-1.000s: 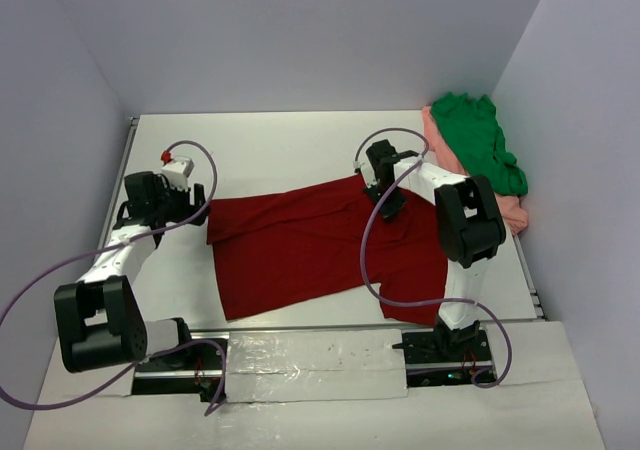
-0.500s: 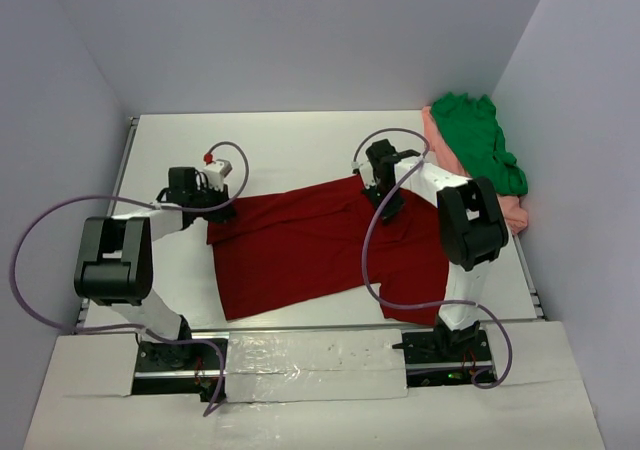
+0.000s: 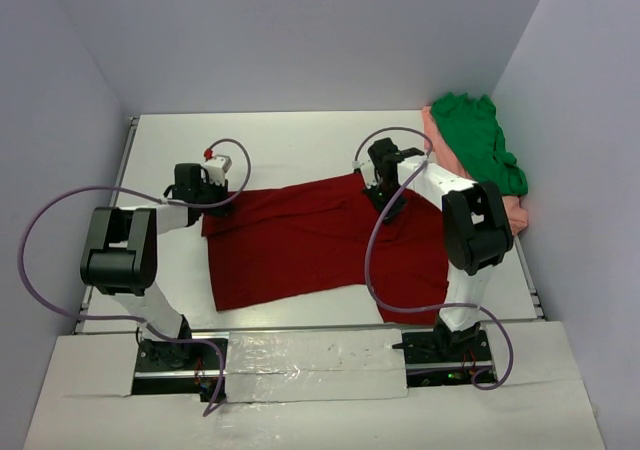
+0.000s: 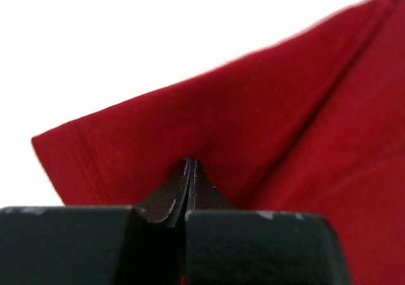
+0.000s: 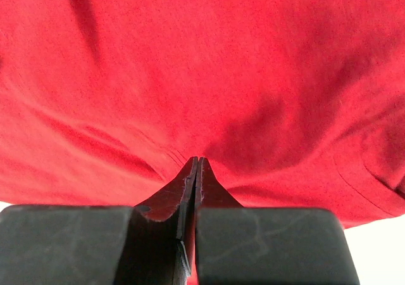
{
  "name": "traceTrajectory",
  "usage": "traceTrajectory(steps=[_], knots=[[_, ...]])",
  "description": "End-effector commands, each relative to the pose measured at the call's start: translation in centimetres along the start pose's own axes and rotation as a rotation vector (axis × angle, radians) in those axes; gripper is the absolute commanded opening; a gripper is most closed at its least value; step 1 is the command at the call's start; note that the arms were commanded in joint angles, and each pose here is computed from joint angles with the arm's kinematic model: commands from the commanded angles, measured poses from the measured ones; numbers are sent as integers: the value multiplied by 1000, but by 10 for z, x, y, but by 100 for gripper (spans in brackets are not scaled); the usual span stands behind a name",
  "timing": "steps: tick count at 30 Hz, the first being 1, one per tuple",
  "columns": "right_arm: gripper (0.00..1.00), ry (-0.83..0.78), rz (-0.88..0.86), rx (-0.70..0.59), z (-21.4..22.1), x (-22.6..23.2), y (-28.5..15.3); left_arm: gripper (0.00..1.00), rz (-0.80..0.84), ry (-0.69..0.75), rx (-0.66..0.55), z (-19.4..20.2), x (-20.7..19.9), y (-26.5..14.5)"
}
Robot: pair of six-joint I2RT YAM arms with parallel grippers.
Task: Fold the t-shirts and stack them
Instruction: Fold the flattened tshirt in 1/3 of the way
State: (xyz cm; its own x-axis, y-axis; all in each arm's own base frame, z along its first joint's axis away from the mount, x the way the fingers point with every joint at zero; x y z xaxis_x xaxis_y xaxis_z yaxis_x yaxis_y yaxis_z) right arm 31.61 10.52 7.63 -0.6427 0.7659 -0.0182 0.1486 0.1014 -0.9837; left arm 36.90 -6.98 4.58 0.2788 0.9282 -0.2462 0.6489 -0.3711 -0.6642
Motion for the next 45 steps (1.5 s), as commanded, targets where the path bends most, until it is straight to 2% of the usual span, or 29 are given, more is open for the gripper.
traceTrajectory(steps=[1, 6, 9, 11, 12, 14, 15, 17, 18, 21, 26, 32, 38, 45], knots=[[0, -12, -6, -74, -13, 4, -27, 0, -171, -6, -75, -24, 25, 7], [1, -60, -26, -125, -22, 9, -30, 0, -168, -2, -57, -26, 27, 12], [16, -157, -26, -193, -33, 21, -29, 1, -137, 9, -66, -26, 22, 10], [21, -251, 27, -257, -48, 31, -29, 3, -119, 14, -56, -25, 19, 9], [24, -282, 54, -278, -54, 35, -29, 7, -116, 15, -55, -25, 19, 8], [25, -354, 147, -305, -66, 38, -29, 18, -97, 16, -54, -24, 16, 7], [26, -409, 186, -354, -82, 51, -30, 37, -96, 18, -59, -26, 15, 6], [27, -472, 270, -418, -103, 59, -32, 55, -87, 19, -72, -30, 12, 2], [27, -518, 275, -435, -113, 74, -29, 68, -90, 23, -81, -33, 12, 0], [27, -595, 333, -484, -141, 96, -24, 84, -115, 40, -132, -46, 11, -12], [27, -700, 415, -591, -176, 129, -16, 87, -177, 64, -225, -74, 13, -38], [27, -794, 446, -597, -194, 157, 14, 87, -234, 49, -321, -99, 24, -75], [26, -853, 475, -605, -201, 172, 31, 88, -298, 35, -380, -104, 42, -102], [23, -875, 550, -597, -205, 171, 42, 88, -302, 27, -405, -99, 42, -109]])
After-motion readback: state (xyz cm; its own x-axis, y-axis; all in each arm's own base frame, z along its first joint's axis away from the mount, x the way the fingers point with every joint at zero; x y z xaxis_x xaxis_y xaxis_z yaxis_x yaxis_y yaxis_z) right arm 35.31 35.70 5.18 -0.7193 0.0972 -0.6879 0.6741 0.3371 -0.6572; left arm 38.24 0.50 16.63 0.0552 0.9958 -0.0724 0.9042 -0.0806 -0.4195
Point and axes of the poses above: each gripper's point midway between its finger pads, its own y axis out along the fingers, its own x axis along the line the jaws close on, z = x × y, the point moved 4 cm from there along -y, back along the fingers, and after that the axes turned 8 degrees about -y, right-handed, at the moved point
